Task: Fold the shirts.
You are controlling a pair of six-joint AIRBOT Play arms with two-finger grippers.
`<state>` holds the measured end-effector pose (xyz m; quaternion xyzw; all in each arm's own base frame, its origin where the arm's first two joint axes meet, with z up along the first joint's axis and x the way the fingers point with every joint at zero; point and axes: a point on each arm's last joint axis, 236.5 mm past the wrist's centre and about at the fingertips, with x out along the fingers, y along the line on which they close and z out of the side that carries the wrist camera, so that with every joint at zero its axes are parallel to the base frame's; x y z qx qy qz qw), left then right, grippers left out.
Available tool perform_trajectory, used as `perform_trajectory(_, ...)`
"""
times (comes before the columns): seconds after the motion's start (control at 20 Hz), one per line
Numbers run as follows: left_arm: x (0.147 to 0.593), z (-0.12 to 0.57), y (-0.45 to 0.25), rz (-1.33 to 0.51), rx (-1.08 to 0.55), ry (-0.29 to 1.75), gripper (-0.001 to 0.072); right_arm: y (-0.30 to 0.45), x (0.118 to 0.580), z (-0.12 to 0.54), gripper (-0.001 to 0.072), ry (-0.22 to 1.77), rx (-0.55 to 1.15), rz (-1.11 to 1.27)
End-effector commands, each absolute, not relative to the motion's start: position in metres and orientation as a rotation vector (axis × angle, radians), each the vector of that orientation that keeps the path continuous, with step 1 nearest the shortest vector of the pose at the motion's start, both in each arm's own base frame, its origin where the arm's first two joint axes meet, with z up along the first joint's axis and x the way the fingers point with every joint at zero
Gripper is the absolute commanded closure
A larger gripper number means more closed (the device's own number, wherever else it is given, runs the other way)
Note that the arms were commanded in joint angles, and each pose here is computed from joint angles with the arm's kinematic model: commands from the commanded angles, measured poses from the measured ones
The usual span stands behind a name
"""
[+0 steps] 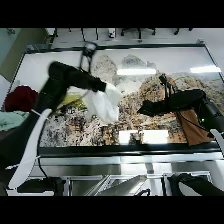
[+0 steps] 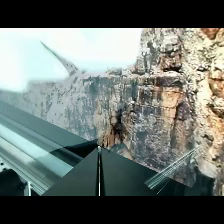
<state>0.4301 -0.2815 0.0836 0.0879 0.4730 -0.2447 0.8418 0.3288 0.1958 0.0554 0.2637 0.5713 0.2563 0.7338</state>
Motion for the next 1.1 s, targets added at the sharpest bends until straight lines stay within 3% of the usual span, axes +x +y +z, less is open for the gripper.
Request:
perform_trajectory(0.0, 0.377, 0.001, -0.313, -0.535, 0.180, 1.232, 0.0134, 0.196, 0.329, 0.056, 0.0687, 1.256, 0.580, 0.564)
perform_trajectory(0.05, 0.372, -0.012, -0.305, -0.493, 0.169, 1.304, 0.0015, 0.196, 0.329, 0.056, 0.0688, 1.256, 0.580, 0.564)
perform_trajectory(0.3, 0.362, 0.026, -0.224, -0.343, 0.165, 1.554, 0.0016, 0.196, 0.329, 0.056, 0.0687, 1.256, 0.580, 0.564)
perform_trajectory(0.5, 0.338, 0.054, -0.169, -0.269, 0.105, 1.569, 0.0016, 0.196, 0.329, 0.056, 0.0688, 1.256, 0.580, 0.564)
perform_trajectory(0.7, 0.319, 0.045, -0.127, -0.203, -0.016, 1.483, 0.0016, 0.196, 0.333, 0.057, 0.0688, 1.238, 0.586, 0.557)
perform_trajectory(0.85, 0.280, 0.026, -0.172, -0.362, -0.281, 1.473, 0.0016, 0.196, 0.335, 0.055, 0.0685, 1.237, 0.587, 0.554)
perform_trajectory(0.9, 0.270, 0.019, -0.194, -0.429, -0.358, 1.440, 0.0016, 0.195, 0.335, 0.052, 0.0649, 1.244, 0.583, 0.552)
perform_trajectory(1.0, 0.257, -0.006, -0.225, -0.471, -0.423, 1.354, 0.0016, 0.196, 0.330, 0.039, 0.0142, 1.294, 0.564, 0.570)
perform_trajectory(1.05, 0.255, -0.019, -0.238, -0.480, -0.419, 1.294, 0.0016, 0.198, 0.325, 0.029, 0.0070, 1.339, 0.561, 0.579)
